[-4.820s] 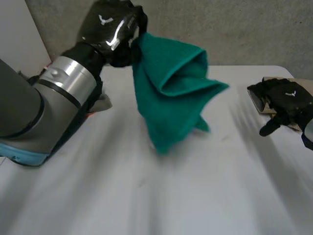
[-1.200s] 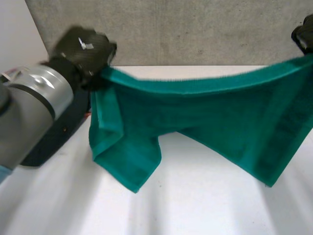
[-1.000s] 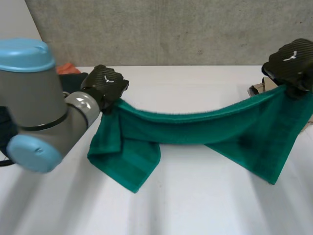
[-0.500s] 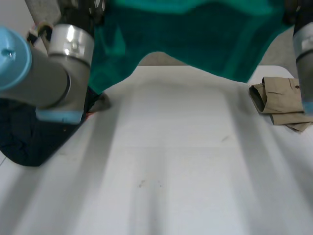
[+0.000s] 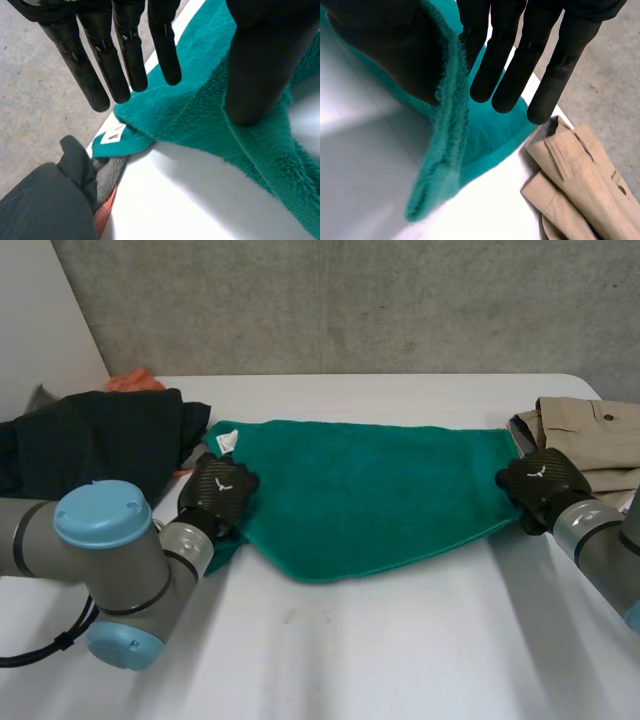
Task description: Fold the laundry.
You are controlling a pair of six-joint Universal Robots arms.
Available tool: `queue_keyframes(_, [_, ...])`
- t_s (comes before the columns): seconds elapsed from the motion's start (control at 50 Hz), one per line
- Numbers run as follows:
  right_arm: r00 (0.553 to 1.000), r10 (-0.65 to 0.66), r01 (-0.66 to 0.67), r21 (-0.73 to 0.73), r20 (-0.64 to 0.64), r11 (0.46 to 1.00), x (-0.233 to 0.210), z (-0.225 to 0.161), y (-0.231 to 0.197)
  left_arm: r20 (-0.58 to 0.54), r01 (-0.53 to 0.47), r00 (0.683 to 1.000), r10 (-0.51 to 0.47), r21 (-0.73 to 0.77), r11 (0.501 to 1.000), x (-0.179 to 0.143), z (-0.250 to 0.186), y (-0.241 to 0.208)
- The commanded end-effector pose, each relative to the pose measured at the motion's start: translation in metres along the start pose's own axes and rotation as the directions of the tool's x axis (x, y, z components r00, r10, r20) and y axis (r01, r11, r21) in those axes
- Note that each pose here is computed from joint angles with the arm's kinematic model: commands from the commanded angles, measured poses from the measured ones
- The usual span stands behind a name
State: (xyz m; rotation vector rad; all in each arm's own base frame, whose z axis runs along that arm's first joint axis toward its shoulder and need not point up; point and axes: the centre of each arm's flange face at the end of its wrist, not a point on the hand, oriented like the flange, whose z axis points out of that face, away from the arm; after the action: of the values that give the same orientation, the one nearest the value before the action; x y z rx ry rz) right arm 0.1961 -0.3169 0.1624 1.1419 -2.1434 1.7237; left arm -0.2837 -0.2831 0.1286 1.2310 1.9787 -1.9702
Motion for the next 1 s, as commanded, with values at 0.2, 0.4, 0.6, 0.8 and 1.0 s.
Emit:
queue_keyframes(0.2, [0.998,0.052,-0.054,-0.039,-0.046,0.998,0.018,0.002,0.014,0.026,0.434,0.898,-0.440,-0.224,0.872,-0.017,-0.026,0.013])
queue_keyframes(0.4, [0.997,0.052,-0.055,-0.039,-0.054,0.998,0.020,0.002,0.014,0.043,0.469,0.875,-0.482,-0.316,0.824,-0.017,-0.033,0.021])
queue_keyframes(0.6, [0.997,0.038,-0.041,-0.044,-0.061,0.998,0.034,-0.021,-0.003,0.136,0.476,0.879,-0.456,-0.253,0.842,-0.045,-0.039,0.005])
queue_keyframes(0.8, [0.974,-0.225,0.225,-0.288,0.033,0.931,0.073,-0.092,-0.006,0.108,0.109,0.990,-0.090,-0.186,0.977,-0.077,-0.114,-0.048])
queue_keyframes(1.0, [0.954,-0.275,0.299,-0.310,0.120,0.902,0.071,-0.115,-0.009,0.009,-0.160,0.986,0.164,-0.182,0.970,-0.063,-0.142,-0.058])
